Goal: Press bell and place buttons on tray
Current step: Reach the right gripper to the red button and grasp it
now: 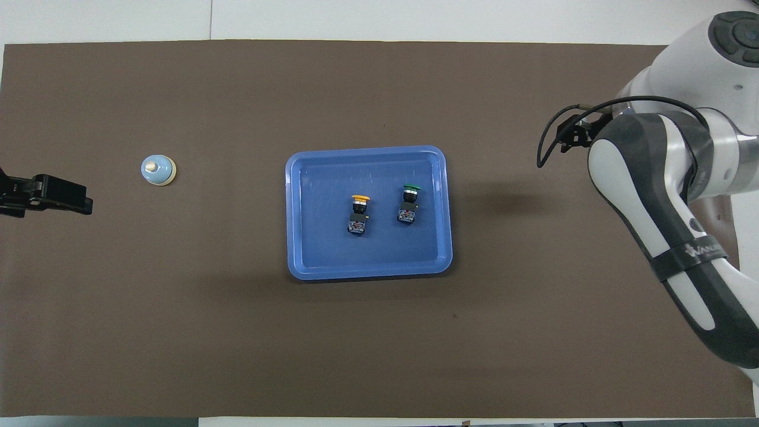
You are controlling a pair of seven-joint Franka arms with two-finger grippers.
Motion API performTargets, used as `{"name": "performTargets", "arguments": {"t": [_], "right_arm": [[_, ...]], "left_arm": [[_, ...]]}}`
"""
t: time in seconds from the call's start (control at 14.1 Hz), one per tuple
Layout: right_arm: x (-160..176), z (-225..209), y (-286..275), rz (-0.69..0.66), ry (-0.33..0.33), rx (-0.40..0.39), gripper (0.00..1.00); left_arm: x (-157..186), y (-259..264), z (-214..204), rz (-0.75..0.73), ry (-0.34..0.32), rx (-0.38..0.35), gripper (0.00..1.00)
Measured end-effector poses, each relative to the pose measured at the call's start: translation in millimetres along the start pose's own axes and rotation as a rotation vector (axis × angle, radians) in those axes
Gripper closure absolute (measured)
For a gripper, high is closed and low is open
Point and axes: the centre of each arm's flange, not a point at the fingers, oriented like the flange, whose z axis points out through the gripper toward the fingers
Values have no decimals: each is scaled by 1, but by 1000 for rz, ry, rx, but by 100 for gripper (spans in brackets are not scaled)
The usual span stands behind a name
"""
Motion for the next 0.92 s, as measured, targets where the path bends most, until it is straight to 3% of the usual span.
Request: {"name": "performTargets", "arguments": {"t": [0.21,0.5,0.92], "right_arm": [[12,32,69,-34,29,-12,0],[3,99,154,14,81,7,0],[-5,133,167,27,93,17,0]], "left_arm": [[0,0,0,0,0,0,0],[0,0,0,0,0,0,0],[0,0,0,0,0,0,0]]}}
